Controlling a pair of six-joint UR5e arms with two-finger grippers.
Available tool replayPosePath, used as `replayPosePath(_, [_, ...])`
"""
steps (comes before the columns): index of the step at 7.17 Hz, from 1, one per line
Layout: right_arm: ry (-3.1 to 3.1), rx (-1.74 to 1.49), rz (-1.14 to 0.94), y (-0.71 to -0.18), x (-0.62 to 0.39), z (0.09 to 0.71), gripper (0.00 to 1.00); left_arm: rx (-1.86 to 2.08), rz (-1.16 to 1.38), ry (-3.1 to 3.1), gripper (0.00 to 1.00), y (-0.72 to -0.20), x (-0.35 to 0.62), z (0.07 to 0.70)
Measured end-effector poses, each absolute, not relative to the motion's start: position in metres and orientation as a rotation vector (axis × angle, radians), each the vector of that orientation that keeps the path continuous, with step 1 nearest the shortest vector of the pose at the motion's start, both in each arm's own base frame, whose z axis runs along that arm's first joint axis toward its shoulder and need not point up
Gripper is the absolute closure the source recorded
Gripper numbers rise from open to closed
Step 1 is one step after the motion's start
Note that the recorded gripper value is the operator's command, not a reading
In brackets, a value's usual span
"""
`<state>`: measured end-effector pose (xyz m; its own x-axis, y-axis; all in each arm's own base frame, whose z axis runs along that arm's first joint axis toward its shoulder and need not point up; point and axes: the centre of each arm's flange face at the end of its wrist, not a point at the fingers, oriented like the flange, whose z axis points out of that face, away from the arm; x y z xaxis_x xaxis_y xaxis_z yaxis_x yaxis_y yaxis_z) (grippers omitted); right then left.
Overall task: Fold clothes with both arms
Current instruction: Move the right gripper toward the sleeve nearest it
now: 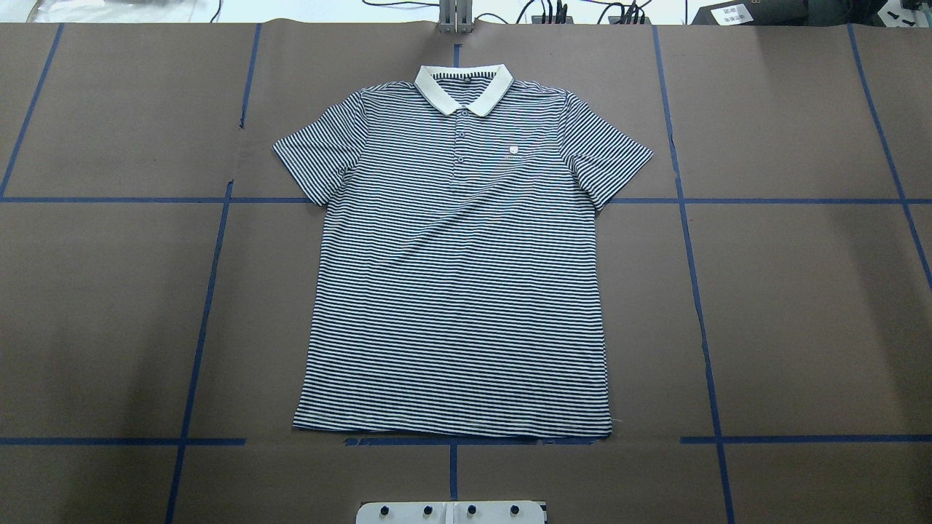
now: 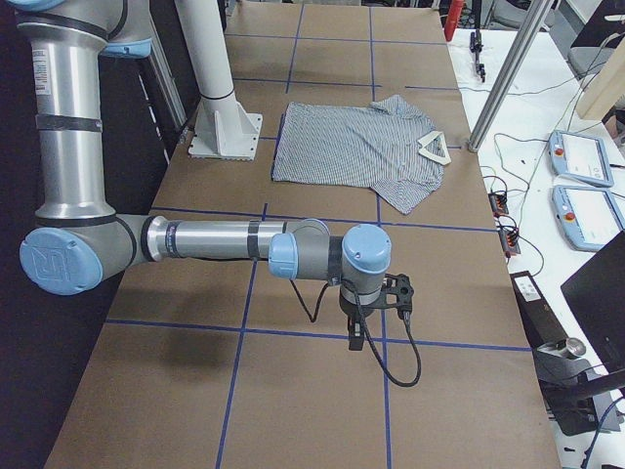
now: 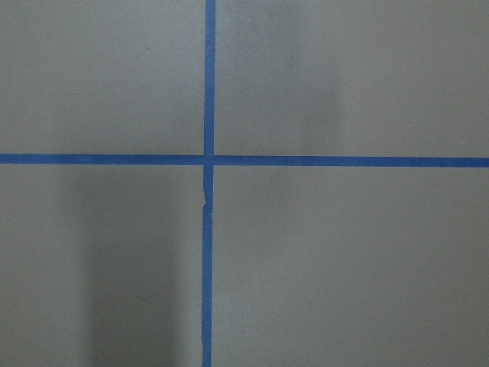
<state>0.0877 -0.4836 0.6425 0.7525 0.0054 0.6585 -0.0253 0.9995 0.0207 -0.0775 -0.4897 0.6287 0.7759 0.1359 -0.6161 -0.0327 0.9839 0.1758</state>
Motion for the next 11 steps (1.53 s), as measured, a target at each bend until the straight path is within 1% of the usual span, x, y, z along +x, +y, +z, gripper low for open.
replayPosePath(3, [-0.745, 0.044, 0.014, -0.489, 0.084, 0.632, 0.00, 0.168, 0.094, 0.678, 0.00, -0.493, -0.077, 0.622])
replayPosePath(4, [-0.765, 0.057, -0.017, -0.505, 0.071, 0.618, 0.00, 0.188, 0.098, 0.680, 0.00, -0.501, -0.076, 0.611])
replayPosePath(6, [-0.787, 0.134, -0.162, -0.555, 0.009, 0.567, 0.00, 0.294, 0.153, 0.746, 0.00, -0.528, -0.067, 0.561])
replayPosePath(8, [-0.811, 0.240, -0.255, -0.590, -0.054, 0.523, 0.00, 0.442, 0.260, 0.812, 0.00, -0.544, -0.040, 0.534])
replayPosePath(10, [-0.868, 0.266, -0.259, -0.613, -0.144, 0.500, 0.00, 0.455, 0.252, 0.842, 0.00, -0.555, -0.014, 0.529])
replayPosePath(11, [-0.902, 0.271, -0.225, -0.628, -0.196, 0.485, 0.00, 0.429, 0.246, 0.844, 0.00, -0.569, 0.014, 0.526])
